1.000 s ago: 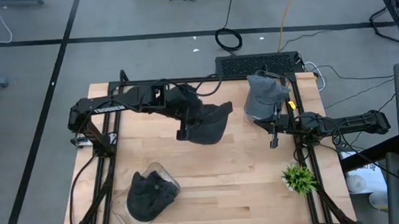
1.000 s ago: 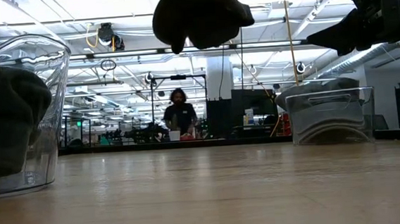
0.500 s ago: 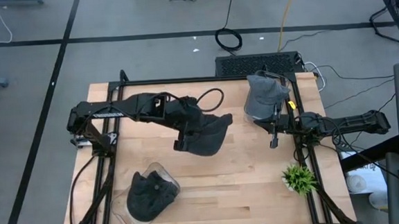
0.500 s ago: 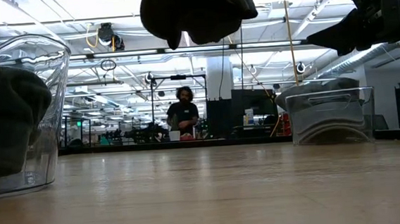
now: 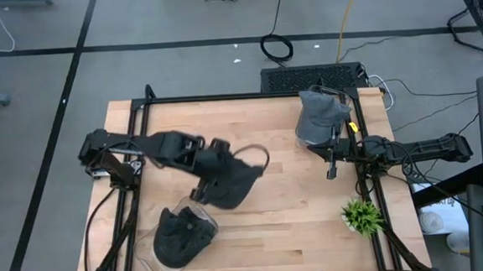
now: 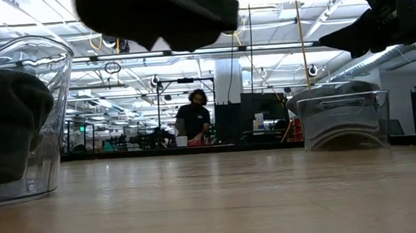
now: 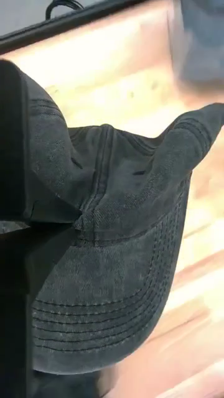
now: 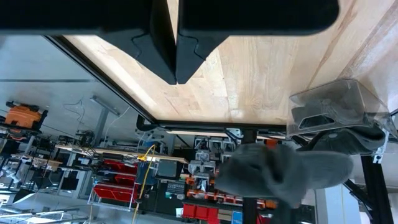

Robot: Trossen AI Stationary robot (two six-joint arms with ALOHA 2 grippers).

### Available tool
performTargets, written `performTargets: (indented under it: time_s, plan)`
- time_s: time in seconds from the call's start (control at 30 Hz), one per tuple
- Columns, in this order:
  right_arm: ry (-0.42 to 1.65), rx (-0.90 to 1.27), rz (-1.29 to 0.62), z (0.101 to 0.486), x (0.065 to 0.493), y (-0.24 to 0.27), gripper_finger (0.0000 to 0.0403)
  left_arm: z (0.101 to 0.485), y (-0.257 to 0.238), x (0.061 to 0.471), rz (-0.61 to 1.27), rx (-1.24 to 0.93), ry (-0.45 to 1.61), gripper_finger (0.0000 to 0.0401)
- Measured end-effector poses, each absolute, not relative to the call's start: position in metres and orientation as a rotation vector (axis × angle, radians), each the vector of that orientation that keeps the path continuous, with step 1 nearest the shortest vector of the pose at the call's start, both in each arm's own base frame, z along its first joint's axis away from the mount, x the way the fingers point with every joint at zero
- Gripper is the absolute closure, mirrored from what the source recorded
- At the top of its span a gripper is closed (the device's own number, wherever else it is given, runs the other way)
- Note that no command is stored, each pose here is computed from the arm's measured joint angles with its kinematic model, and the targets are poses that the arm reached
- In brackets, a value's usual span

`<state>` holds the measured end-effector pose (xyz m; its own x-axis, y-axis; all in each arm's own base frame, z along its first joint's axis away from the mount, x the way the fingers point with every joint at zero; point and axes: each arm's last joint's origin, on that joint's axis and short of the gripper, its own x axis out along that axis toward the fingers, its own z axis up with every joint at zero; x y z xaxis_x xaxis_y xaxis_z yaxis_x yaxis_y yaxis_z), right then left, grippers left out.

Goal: Pick & Place hat
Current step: Put the black cap into the bottom transparent bin

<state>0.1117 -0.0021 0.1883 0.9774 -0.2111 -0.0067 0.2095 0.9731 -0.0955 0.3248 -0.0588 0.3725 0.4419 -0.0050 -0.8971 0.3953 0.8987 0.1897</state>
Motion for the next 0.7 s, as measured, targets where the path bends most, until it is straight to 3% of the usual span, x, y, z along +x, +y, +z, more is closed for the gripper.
performTargets:
  time_s: [0.2,0.57,0.7]
  plan:
    - [0.017,-0.095,-0.212,0.188,0.112,-0.002,0.0403,0.373,-0.093,0.298,-0.294,0.392,1.203,0.0395]
    - [0.017,-0.095,-0.212,0.188,0.112,-0.002,0.0403,0.4,-0.163,0.221,-0.328,0.273,1.175,0.0398]
    - [0.017,-0.094,-0.212,0.188,0.112,-0.002,0.0403,0.397,-0.187,0.194,-0.236,0.218,1.226,0.0391]
